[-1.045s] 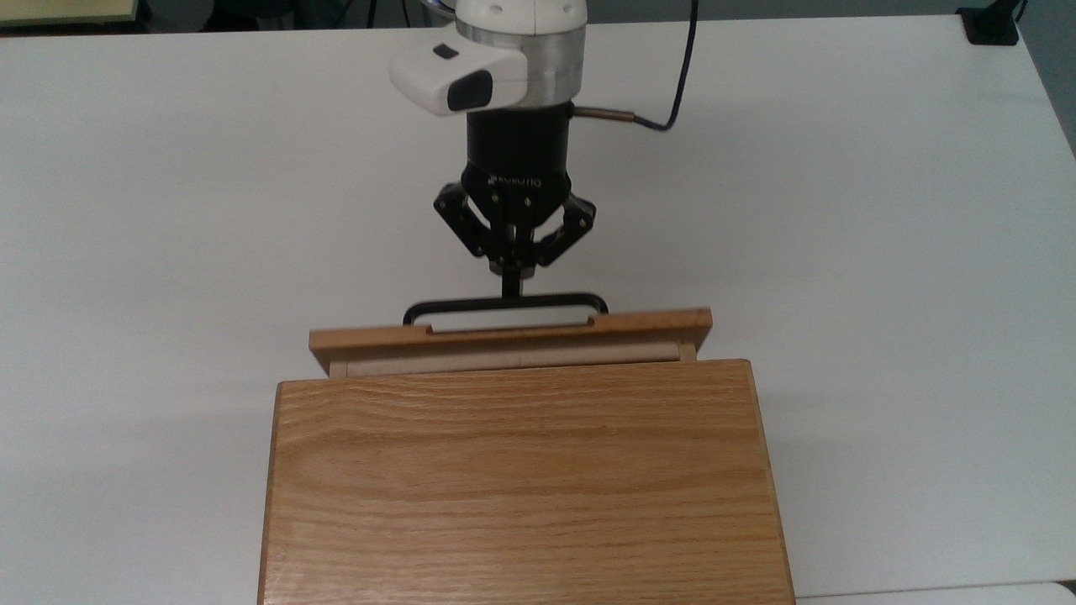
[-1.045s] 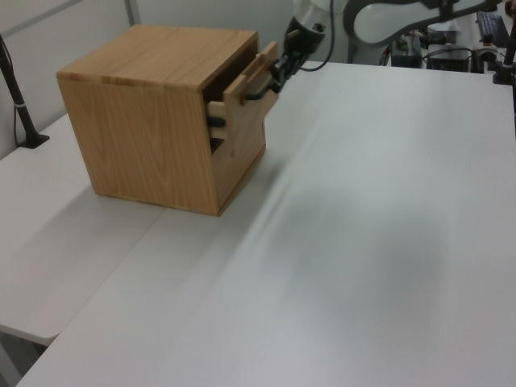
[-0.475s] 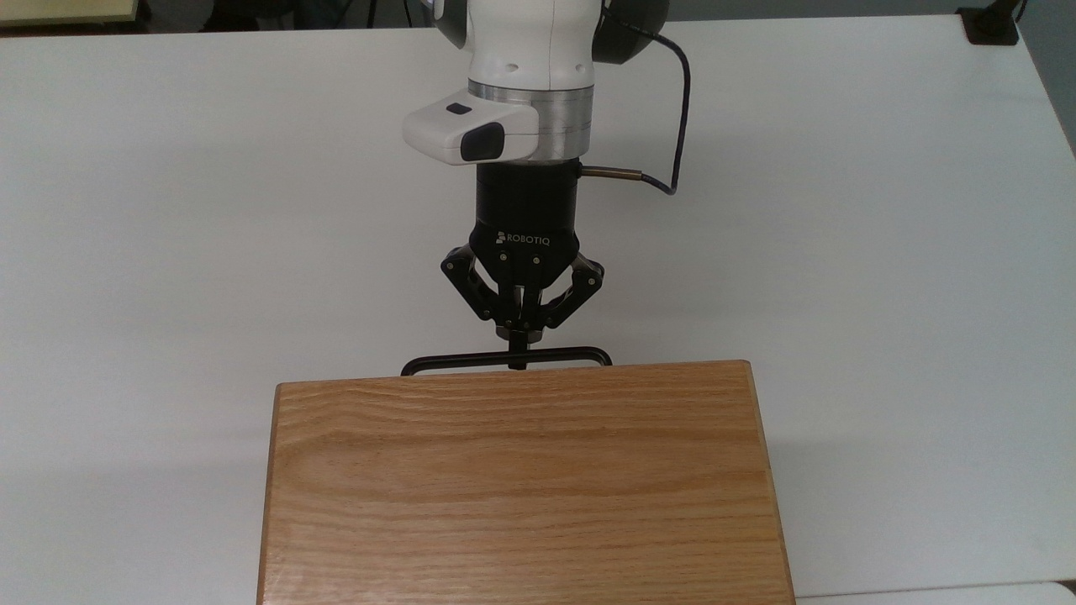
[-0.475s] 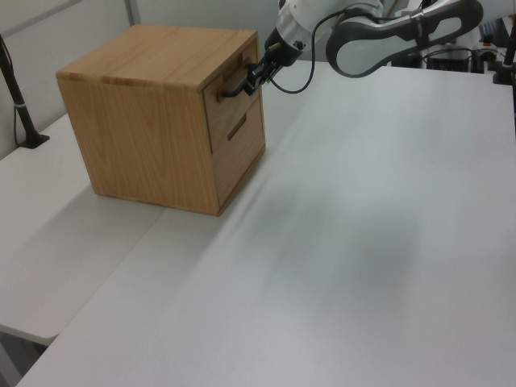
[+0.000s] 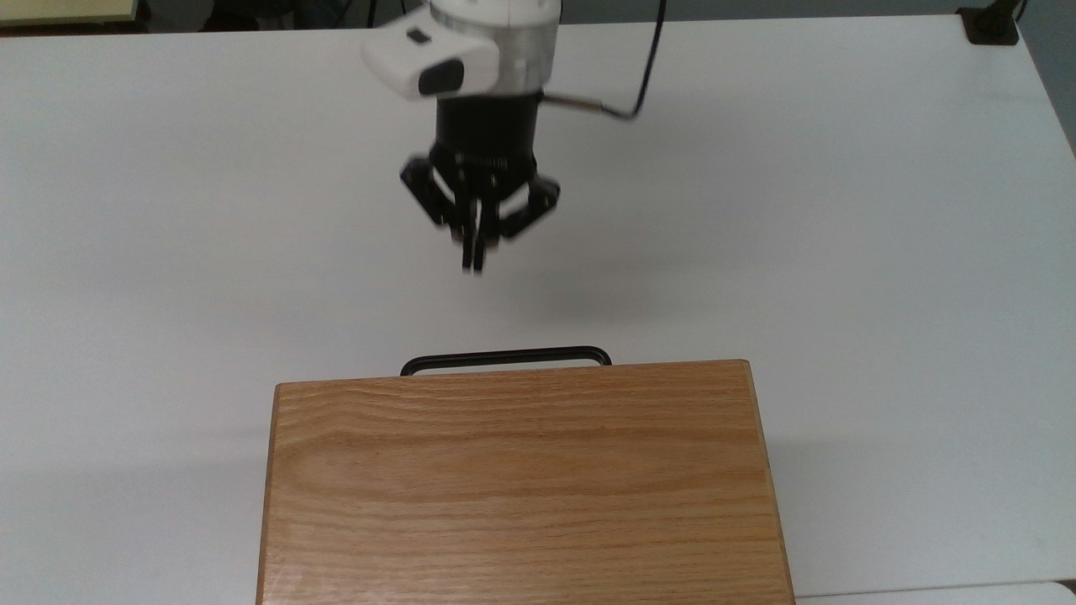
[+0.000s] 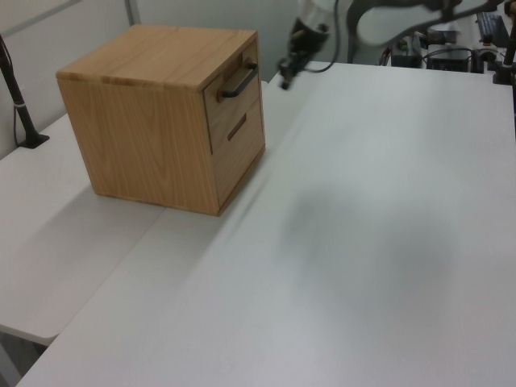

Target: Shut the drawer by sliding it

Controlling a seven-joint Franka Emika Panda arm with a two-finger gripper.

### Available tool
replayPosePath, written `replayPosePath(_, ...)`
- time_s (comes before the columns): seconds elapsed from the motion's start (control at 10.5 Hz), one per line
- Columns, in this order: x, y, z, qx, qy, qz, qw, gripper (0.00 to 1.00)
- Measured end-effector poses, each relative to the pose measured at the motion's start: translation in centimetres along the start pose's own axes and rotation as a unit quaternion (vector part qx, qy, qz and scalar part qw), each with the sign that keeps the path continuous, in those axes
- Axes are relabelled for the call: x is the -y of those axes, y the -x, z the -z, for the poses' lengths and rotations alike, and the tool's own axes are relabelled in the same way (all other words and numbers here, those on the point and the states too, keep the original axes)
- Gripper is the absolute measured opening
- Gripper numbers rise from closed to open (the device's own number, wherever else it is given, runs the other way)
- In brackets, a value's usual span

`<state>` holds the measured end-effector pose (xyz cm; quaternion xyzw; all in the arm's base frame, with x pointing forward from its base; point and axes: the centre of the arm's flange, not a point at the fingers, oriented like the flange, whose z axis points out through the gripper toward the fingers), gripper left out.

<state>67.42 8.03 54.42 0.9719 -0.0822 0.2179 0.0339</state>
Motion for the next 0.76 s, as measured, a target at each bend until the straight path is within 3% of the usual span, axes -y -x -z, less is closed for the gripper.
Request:
replayPosePath(0.09, -1.2, 1.7, 1.9, 0.065, -0.001, 0.022, 0.9976, 0.08)
replayPosePath(0.38, -6.8, 5.4, 8.0, 0.199, -0.024, 0.062, 0.9777, 0.52)
replayPosePath(0.66, -8.2, 7.1, 9.9, 0.236, -0.018, 0.061, 0.9696, 0.96)
replayPosePath(0.76, -8.6, 7.1, 9.6, 0.239, -0.017, 0.058, 0.9692, 1.0)
